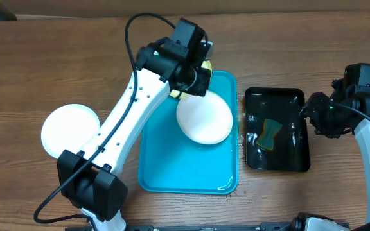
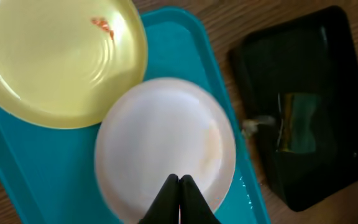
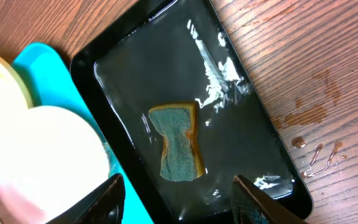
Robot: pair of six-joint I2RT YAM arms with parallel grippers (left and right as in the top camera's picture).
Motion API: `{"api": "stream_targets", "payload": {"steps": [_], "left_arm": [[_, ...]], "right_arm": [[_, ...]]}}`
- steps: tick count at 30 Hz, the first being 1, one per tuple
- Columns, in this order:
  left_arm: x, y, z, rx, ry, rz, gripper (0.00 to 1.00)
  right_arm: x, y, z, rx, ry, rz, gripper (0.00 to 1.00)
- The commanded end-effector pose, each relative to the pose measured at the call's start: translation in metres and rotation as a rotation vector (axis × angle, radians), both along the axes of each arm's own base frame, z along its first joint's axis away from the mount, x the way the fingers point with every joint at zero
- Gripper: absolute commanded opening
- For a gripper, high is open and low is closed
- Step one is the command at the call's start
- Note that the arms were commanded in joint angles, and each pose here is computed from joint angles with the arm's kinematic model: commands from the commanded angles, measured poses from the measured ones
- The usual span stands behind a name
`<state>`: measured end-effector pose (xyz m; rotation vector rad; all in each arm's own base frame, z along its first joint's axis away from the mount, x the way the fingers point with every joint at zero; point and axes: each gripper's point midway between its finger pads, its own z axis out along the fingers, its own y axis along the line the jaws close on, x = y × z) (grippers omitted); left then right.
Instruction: Clean dirty plates on tray and stack at the side
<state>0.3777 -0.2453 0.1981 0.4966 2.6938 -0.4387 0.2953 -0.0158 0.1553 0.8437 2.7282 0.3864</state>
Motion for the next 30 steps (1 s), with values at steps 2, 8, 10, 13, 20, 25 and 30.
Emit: {"api": "stream_targets", "payload": {"steps": [2, 8, 10, 13, 20, 25, 30], "left_arm": [[-0.007, -0.035, 0.01, -0.008, -0.063, -0.041, 0.04], [-0.014, 0.001, -0.005, 0.109, 0.019, 0.123, 0.04], [-0.018, 0.023, -0.011, 0.139, 0.084, 0.187, 0.15], [-0.024, 0.052, -0.024, 0.181, 0.167, 0.249, 0.38], [-0.038, 0.088, -0.097, 0.225, 0.297, 0.232, 0.71], [-0.045, 0.084, -0.149, 0.153, 0.309, 0.157, 0.63], [-0.053, 0.088, -0.178, 0.154, 0.3, 0.159, 0.54]], "right_arm": [[0.003, 0.0, 0.006, 0.0, -0.026, 0.012, 0.56], [-0.001, 0.001, 0.005, 0.004, -0.008, 0.012, 0.56], [-0.002, 0.001, 0.004, 0.004, -0.004, 0.013, 0.56], [-0.002, 0.001, 0.004, 0.003, -0.005, 0.016, 0.56], [-0.001, 0.001, 0.005, -0.003, -0.011, 0.031, 0.57], [-0.001, 0.001, 0.005, -0.005, -0.013, 0.036, 0.57], [-0.001, 0.001, 0.005, -0.005, -0.013, 0.036, 0.57]]}}
